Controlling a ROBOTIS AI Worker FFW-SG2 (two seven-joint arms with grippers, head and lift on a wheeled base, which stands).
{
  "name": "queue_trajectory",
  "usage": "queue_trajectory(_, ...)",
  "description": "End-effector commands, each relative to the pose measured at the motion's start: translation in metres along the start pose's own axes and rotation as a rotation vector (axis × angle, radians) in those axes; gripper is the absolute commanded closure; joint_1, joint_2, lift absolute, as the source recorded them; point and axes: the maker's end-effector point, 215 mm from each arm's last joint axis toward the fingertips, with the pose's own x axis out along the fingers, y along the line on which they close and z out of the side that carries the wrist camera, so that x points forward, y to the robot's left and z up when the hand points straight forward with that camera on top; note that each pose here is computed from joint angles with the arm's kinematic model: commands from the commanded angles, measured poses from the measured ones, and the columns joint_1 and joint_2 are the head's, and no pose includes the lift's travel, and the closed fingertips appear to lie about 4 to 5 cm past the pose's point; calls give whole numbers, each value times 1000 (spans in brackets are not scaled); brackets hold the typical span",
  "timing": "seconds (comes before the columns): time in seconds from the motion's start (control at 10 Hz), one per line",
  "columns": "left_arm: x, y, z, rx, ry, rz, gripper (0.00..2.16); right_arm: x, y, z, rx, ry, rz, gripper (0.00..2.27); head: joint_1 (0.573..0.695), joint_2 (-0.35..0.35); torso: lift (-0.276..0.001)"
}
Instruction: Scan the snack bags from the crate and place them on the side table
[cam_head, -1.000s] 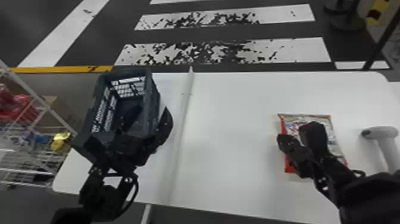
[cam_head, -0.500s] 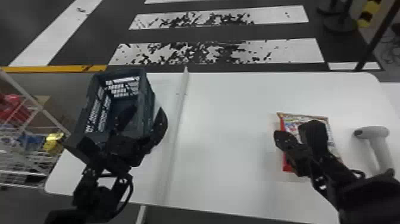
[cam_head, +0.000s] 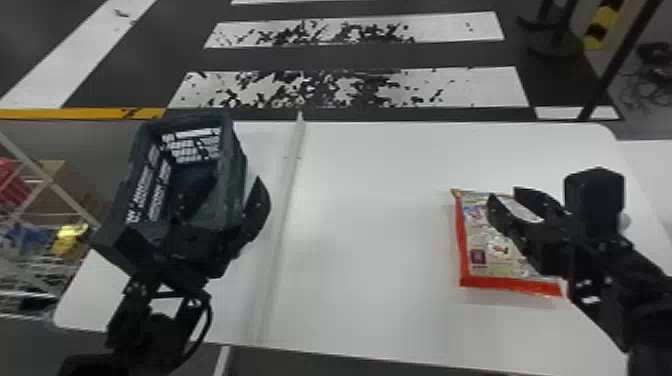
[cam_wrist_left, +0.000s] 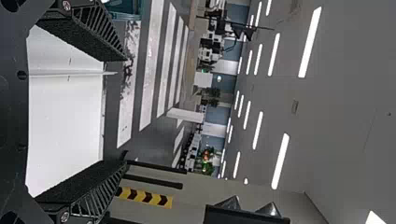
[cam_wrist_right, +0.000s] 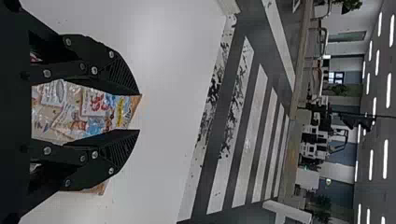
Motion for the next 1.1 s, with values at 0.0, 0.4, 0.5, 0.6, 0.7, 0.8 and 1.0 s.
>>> queue_trajectory(0.0,2,-5,-2,7,5,16,87,-16,-39,-3,32,8,-62,232,695,65,-81)
queue_trajectory(0.4,8,-20,-8,1,17,19,87,-50,-130,-49,64,102,-212,232,695,-74,-81)
queue_trajectory(0.5,9,-24,-10,0,21,12,90,-53,-144,-64,62,132,-229,232,695,-119,-81)
queue_trajectory(0.6,10,-27,-10,-3,21,6,90,-52,-150,-80,118,161,-209,208,695,-154,-81)
queue_trajectory(0.7,10,-29,-12,-4,27,2,90,-50,-155,-94,148,204,-200,208,695,-168,-81)
queue_trajectory(0.8,9,-29,-12,-3,28,0,90,-47,-156,-109,174,258,-181,205,695,-186,-81)
queue_trajectory(1.0,9,-30,-13,-2,30,-1,90,-37,-159,-122,202,299,-168,205,695,-204,-81)
